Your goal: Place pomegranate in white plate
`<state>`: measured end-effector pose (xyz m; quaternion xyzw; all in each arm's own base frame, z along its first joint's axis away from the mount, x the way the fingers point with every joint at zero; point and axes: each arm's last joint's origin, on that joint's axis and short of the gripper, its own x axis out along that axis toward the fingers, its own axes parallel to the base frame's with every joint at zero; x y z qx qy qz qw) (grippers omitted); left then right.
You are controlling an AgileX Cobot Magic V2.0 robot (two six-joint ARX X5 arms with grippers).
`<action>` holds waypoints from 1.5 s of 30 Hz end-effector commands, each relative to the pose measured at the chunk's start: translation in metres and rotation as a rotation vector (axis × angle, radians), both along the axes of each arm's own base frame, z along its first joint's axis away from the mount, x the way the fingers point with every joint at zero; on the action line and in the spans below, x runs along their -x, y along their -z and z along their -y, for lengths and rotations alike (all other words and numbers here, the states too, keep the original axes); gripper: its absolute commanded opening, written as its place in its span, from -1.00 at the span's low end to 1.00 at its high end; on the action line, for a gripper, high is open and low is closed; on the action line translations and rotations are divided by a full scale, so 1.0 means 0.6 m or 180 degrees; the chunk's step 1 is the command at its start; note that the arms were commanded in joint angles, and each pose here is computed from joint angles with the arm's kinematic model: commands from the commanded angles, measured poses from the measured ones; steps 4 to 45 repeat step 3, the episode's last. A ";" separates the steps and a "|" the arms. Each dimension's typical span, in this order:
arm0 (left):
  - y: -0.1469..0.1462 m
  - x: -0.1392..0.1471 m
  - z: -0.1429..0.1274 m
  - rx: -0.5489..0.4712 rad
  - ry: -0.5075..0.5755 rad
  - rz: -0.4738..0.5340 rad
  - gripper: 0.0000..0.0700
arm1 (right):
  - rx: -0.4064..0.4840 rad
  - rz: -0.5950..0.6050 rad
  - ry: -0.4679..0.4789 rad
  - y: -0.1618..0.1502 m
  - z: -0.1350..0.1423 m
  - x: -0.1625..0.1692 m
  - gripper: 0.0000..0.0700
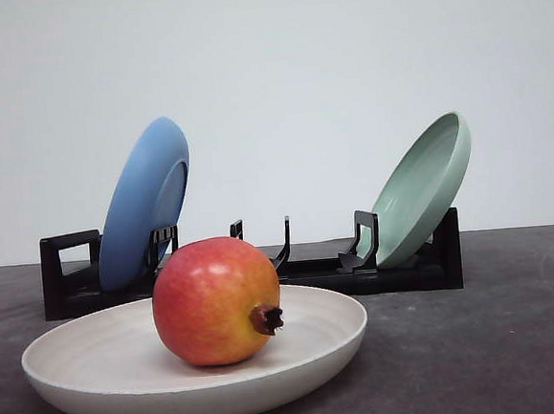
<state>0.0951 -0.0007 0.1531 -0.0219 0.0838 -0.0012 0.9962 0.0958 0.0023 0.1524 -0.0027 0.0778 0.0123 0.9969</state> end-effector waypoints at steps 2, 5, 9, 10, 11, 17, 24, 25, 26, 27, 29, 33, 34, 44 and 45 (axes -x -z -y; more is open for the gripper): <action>0.006 -0.001 0.000 -0.0023 -0.0003 -0.0038 -1.00 | -0.0023 0.0019 0.0010 0.001 0.000 -0.001 -0.96; 0.006 -0.001 0.000 -0.0023 -0.0003 -0.0038 -1.00 | -0.0023 0.0019 0.0010 0.001 0.000 -0.001 -0.96; 0.006 -0.001 0.000 -0.0023 -0.0003 -0.0038 -1.00 | -0.0023 0.0019 0.0010 0.001 0.000 -0.001 -0.96; 0.006 -0.001 0.000 -0.0023 -0.0003 -0.0038 -1.00 | -0.0023 0.0019 0.0010 0.001 0.000 -0.001 -0.96; 0.006 -0.001 0.000 -0.0023 -0.0003 -0.0038 -1.00 | -0.0023 0.0019 0.0010 0.001 0.000 -0.001 -0.96; 0.006 -0.001 0.000 -0.0023 -0.0003 -0.0038 -1.00 | -0.0023 0.0019 0.0010 0.001 0.000 -0.001 -0.96; 0.006 -0.001 0.000 -0.0023 -0.0003 -0.0038 -1.00 | -0.0023 0.0019 0.0010 0.001 0.000 -0.001 -0.96; 0.006 -0.001 0.000 -0.0023 -0.0003 -0.0038 -1.00 | -0.0023 0.0019 0.0010 0.001 0.000 -0.001 -0.96; 0.006 -0.001 0.000 -0.0023 -0.0003 -0.0038 -1.00 | -0.0023 0.0019 0.0010 0.001 0.000 -0.001 -0.96; 0.006 -0.001 0.000 -0.0023 -0.0003 -0.0038 -1.00 | -0.0023 0.0019 0.0010 0.001 0.000 -0.001 -0.96; 0.006 -0.001 0.000 -0.0023 -0.0003 -0.0038 -1.00 | -0.0023 0.0019 0.0010 0.001 0.000 -0.001 -0.96; 0.006 -0.001 0.000 -0.0023 -0.0003 -0.0038 -1.00 | -0.0023 0.0019 0.0010 0.001 0.000 -0.001 -0.96; 0.006 -0.001 0.000 -0.0023 -0.0003 -0.0038 -1.00 | -0.0023 0.0019 0.0010 0.001 0.000 -0.001 -0.96; 0.006 -0.001 0.000 -0.0023 -0.0003 -0.0038 -1.00 | -0.0023 0.0019 0.0010 0.001 0.000 -0.001 -0.96; 0.006 -0.001 0.000 -0.0023 -0.0003 -0.0038 -1.00 | -0.0023 0.0019 0.0010 0.001 0.000 -0.001 -0.96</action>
